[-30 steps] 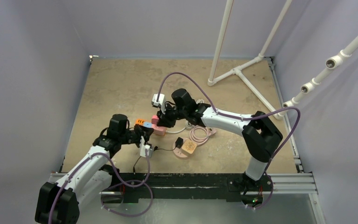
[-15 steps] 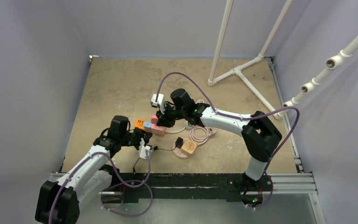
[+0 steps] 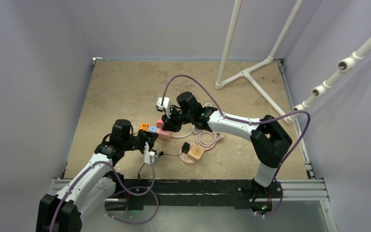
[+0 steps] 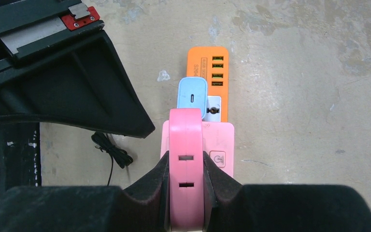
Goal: Insert the plug
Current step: Insert the plug into the socket.
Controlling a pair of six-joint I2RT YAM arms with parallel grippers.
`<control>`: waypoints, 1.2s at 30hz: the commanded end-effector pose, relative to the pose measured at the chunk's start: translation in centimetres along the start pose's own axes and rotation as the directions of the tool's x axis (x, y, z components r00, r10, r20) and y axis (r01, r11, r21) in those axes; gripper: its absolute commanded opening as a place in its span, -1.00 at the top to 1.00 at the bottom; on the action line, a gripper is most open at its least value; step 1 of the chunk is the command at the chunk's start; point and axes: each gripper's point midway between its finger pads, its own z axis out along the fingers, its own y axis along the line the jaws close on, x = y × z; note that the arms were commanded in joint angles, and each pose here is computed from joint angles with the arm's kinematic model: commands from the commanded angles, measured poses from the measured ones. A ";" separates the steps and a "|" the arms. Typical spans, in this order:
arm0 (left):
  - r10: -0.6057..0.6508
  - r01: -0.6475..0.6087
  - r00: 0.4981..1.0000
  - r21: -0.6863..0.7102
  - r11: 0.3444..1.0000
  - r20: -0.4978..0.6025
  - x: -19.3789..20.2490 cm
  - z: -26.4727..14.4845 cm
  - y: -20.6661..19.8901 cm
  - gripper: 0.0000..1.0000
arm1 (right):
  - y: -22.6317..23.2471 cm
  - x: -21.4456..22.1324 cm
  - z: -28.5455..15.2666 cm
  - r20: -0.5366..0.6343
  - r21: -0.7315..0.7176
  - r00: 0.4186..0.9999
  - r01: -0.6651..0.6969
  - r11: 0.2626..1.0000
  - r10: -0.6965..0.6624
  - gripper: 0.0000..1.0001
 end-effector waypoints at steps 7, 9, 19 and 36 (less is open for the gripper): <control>0.013 -0.013 0.999 -0.005 1.000 0.049 -0.3 0.9 1.1 1.00 | 1.9 5.1 0.6 -0.165 -0.041 0.985 -0.058 0.997 0.050 1.00; 0.018 -0.018 0.998 -0.009 1.000 0.052 -0.3 1.0 1.2 1.00 | 2.0 5.4 0.6 -0.171 -0.043 0.984 -0.065 0.997 0.056 1.00; 0.039 -0.038 0.998 -0.025 0.999 0.058 -0.9 0.5 1.8 1.00 | 1.9 7.2 1.0 -0.234 -0.032 0.969 -0.091 0.995 0.081 1.00; 0.032 -0.031 0.997 -0.020 0.999 0.067 -1.2 0.4 1.9 1.00 | 2.4 10.0 0.8 -0.311 0.002 0.944 -0.115 0.993 0.110 1.00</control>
